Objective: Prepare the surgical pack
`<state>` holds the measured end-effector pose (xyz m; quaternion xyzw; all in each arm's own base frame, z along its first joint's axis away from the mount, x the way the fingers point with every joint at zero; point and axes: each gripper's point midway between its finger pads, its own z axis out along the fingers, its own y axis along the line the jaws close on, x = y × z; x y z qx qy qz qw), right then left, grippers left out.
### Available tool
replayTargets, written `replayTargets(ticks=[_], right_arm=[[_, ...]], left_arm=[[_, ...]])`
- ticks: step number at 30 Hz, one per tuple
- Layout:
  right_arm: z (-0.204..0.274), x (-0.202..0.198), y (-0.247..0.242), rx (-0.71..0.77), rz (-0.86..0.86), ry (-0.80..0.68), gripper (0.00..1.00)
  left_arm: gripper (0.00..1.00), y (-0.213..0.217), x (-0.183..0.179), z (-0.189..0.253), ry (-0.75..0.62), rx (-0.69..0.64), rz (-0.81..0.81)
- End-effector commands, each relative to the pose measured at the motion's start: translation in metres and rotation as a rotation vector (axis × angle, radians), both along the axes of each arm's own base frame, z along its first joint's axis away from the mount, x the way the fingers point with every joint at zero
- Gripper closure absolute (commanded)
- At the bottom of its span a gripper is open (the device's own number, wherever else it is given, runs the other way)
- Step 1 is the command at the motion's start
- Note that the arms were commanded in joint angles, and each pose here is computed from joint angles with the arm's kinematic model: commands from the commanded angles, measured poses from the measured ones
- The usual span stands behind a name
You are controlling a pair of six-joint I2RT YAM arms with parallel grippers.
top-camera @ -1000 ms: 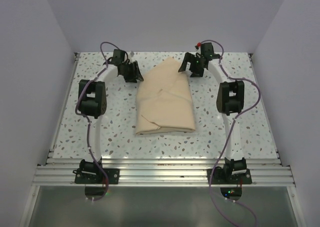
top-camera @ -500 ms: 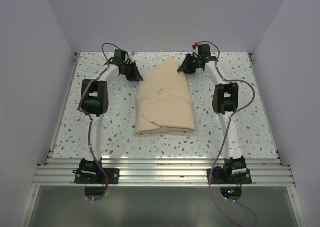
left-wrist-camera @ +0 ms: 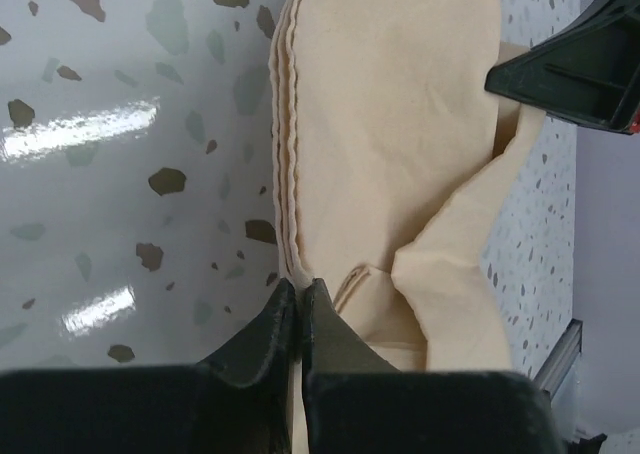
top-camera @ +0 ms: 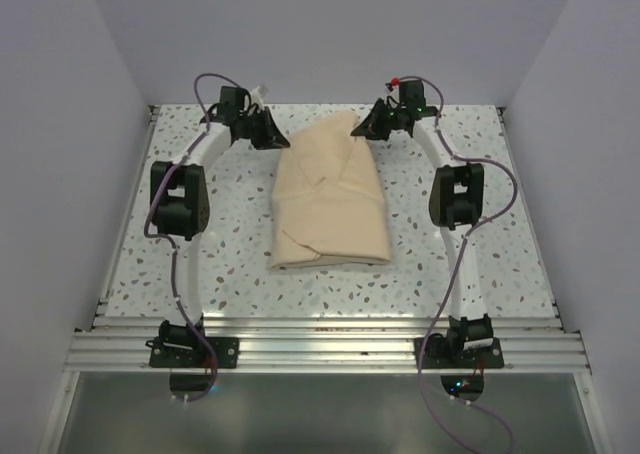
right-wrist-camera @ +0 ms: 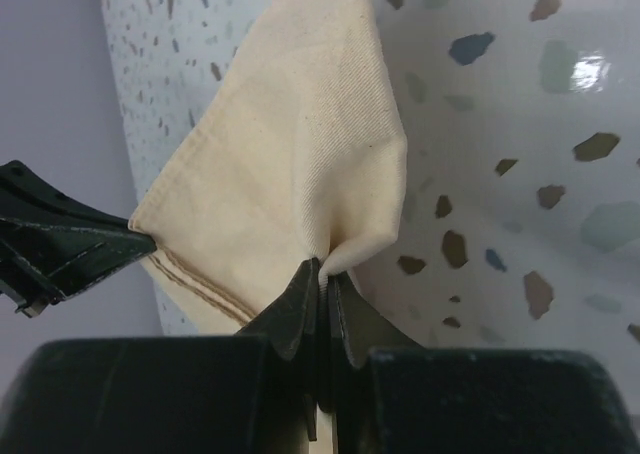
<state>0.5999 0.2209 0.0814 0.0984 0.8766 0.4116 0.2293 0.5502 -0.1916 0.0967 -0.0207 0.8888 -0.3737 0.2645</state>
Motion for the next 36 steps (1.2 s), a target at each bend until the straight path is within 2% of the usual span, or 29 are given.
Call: replayTargets(ticks=[1,10,11,12,13,19,21,29,36], right_arm=[[0.107,-0.021,0.011,0.064,0.077,-0.148,0.99],[0.129,-0.071,0.01,0.068,0.145,-0.089,0.91],[0.122,-0.095,0.005,0.043,0.163,-0.038,0.91],[0.111,-0.099,0.005,0.041,0.164,-0.007,0.91],[0.121,-0.108,0.002,0.034,0.167,-0.018,0.91],[0.089,-0.165,-0.012,-0.032,0.21,0.084,0.91],[0.084,-0.185,-0.015,-0.039,0.221,0.115,0.91],[0.079,-0.232,-0.023,-0.057,0.243,0.17,0.91],[0.039,-0.275,-0.028,-0.087,0.292,0.287,0.86]], left_arm=[[1.0,0.0,-0.007,0.082,-0.2,-0.027,-0.04],[1.0,0.013,-0.057,0.085,-0.2,0.051,-0.07],[1.0,0.017,-0.08,0.075,-0.163,0.06,-0.066],[1.0,0.017,-0.08,0.074,-0.164,0.062,-0.065],[1.0,0.018,-0.085,0.07,-0.154,0.064,-0.066],[1.0,0.023,-0.135,0.036,-0.051,0.075,-0.069],[1.0,0.02,-0.143,0.042,-0.066,0.076,-0.072],[1.0,0.011,-0.183,0.037,-0.019,0.109,-0.108],[1.0,0.01,-0.217,0.014,0.057,0.129,-0.127]])
